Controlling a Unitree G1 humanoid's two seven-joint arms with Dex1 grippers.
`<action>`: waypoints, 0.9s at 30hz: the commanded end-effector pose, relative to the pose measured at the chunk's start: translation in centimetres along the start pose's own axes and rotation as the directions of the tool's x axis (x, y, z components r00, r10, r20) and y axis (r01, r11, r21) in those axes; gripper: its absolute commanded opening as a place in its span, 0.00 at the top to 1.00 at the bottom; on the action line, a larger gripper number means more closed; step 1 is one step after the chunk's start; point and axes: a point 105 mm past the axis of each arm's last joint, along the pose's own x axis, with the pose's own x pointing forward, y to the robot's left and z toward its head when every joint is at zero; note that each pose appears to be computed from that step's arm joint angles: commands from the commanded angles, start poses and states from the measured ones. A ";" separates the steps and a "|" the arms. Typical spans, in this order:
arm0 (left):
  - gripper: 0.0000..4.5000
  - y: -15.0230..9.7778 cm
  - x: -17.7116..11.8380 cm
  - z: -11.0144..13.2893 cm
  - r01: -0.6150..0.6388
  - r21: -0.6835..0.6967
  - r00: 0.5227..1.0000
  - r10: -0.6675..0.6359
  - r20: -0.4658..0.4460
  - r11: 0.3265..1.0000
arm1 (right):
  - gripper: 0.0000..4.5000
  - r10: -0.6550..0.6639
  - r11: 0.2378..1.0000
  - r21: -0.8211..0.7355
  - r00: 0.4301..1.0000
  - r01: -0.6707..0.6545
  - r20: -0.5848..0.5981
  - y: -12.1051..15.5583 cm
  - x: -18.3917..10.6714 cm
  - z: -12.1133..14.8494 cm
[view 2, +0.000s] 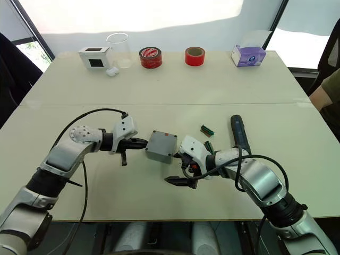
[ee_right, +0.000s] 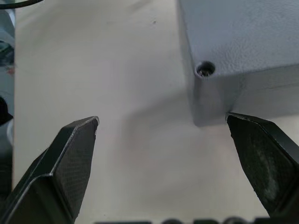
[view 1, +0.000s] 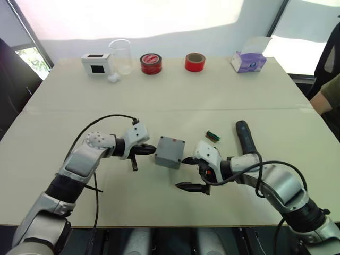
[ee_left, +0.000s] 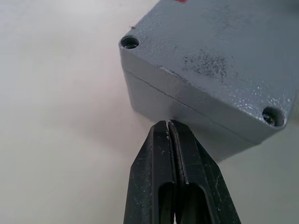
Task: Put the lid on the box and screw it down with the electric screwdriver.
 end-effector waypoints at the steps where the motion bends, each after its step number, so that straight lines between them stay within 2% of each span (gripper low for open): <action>1: 1.00 1.0 0.0 1.3 -0.011 0.075 1.000 0.009 0.022 0.997 | 0.01 0.049 0.999 -0.019 0.998 -0.049 0.050 1.0 -0.6 1.6; 5: 1.00 1.9 -0.6 1.0 -0.028 0.086 1.000 0.028 0.004 0.996 | 0.01 0.029 1.000 -0.013 0.998 -0.029 0.049 0.8 -1.4 1.7; 9: 1.00 1.9 -2.3 0.4 -0.038 0.067 0.999 0.039 -0.016 0.997 | 0.01 -0.115 0.990 -0.081 0.993 0.116 0.009 -2.4 -3.3 1.3; 11: 1.00 0.6 -2.8 0.2 -0.002 0.033 1.000 0.003 -0.010 0.999 | 0.01 -0.220 0.970 -0.109 0.975 0.219 0.000 -5.0 -3.7 1.0; 12: 1.00 0.0 -2.9 0.0 0.013 0.024 1.000 -0.013 -0.017 1.000 | 0.01 -0.228 0.966 -0.124 0.974 0.226 -0.005 -5.5 -3.8 0.9; 20: 1.00 -3.8 -2.8 -0.9 0.124 -0.026 0.990 -0.126 -0.063 0.992 | 0.01 -0.185 0.956 -0.235 0.983 0.177 -0.009 -7.1 -2.6 1.5; 24: 1.00 -3.7 -1.8 -0.7 0.109 -0.042 0.993 -0.111 -0.044 0.993 | 0.01 -0.080 0.962 -0.265 0.997 0.072 -0.021 -6.0 -1.4 1.8; 27: 1.00 -3.7 -1.1 -0.4 0.110 -0.069 0.994 -0.111 -0.009 0.992 | 0.01 -0.048 0.951 -0.309 0.998 0.032 -0.045 -5.7 -0.9 1.6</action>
